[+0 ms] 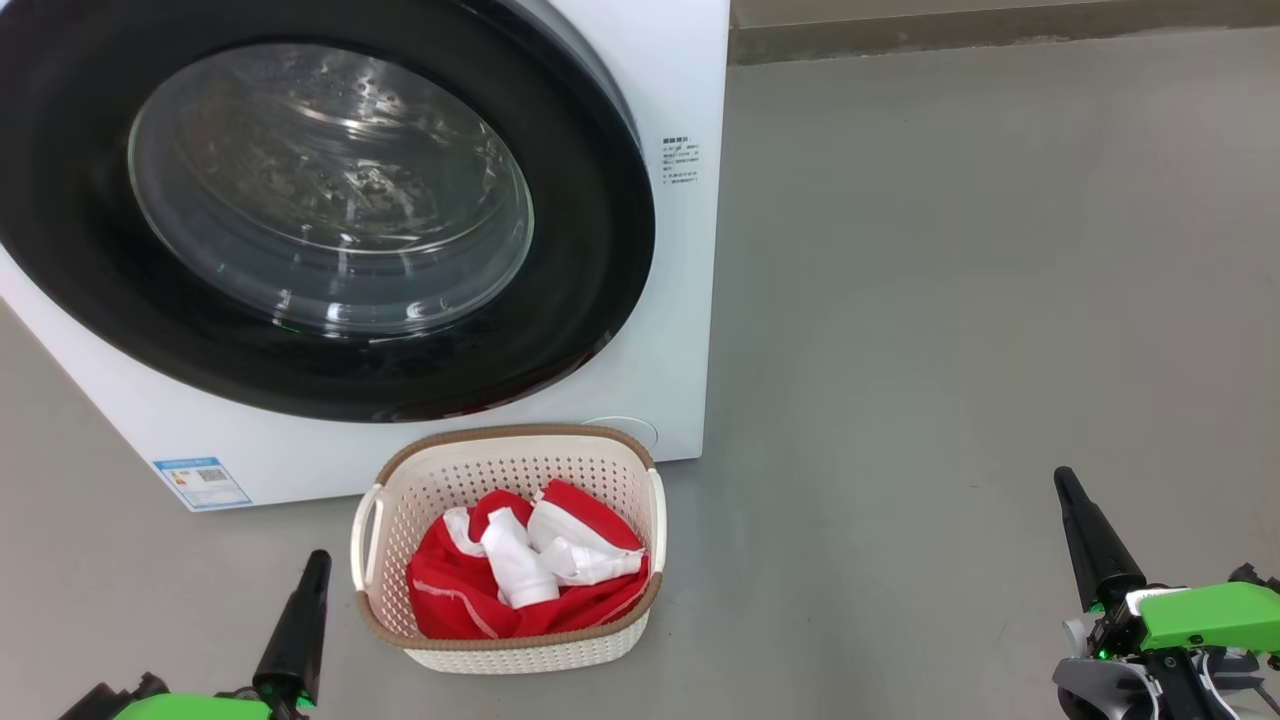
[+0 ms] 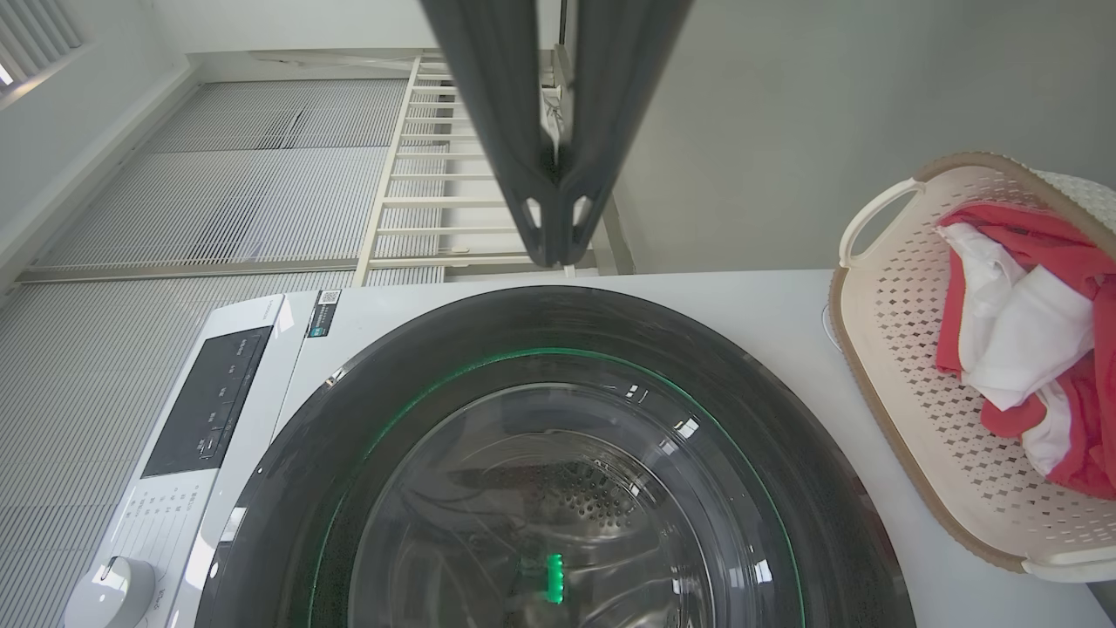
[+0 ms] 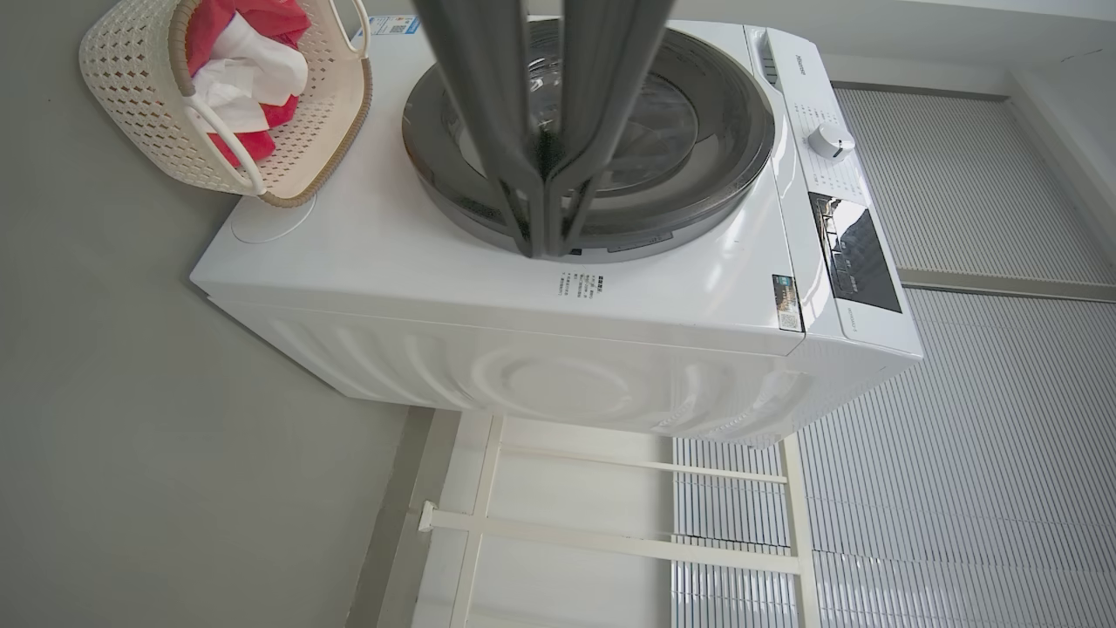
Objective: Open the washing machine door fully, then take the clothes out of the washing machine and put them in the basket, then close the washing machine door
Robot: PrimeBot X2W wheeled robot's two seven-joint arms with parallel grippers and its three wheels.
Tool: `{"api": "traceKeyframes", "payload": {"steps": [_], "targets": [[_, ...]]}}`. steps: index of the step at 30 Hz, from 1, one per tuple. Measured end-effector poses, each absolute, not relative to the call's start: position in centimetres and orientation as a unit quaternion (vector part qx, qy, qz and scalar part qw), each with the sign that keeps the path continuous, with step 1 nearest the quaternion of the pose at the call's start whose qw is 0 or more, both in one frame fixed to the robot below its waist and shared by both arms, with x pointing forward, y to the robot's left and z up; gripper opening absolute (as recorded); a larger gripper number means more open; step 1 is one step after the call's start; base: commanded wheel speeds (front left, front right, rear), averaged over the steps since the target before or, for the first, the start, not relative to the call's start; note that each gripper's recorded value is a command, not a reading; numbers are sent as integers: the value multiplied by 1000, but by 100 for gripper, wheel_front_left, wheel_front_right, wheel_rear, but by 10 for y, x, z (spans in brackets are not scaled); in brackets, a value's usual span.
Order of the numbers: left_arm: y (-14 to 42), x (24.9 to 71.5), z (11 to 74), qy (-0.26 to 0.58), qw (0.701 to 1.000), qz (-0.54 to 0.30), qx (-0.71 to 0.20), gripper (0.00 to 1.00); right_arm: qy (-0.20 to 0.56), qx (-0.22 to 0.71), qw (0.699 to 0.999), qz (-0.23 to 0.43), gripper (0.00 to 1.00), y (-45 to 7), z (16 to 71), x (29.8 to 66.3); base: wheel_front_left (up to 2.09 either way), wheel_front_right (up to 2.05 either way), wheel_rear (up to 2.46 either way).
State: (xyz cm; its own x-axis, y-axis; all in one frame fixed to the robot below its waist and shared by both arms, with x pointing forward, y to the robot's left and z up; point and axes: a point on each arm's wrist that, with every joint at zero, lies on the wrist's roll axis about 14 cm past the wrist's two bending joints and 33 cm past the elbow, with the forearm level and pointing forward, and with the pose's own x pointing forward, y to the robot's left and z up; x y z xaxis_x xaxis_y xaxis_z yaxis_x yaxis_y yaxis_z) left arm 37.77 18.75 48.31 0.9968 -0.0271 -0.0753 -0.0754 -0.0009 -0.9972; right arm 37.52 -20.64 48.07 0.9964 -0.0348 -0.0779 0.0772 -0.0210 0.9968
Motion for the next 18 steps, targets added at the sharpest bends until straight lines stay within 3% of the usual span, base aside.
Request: {"api": "traceKeyframes", "payload": {"steps": [18], "targets": [[188, 378, 483, 36, 706, 17, -707, 0, 15, 713, 700, -40, 0, -206, 481, 375, 0, 0, 0]]}}
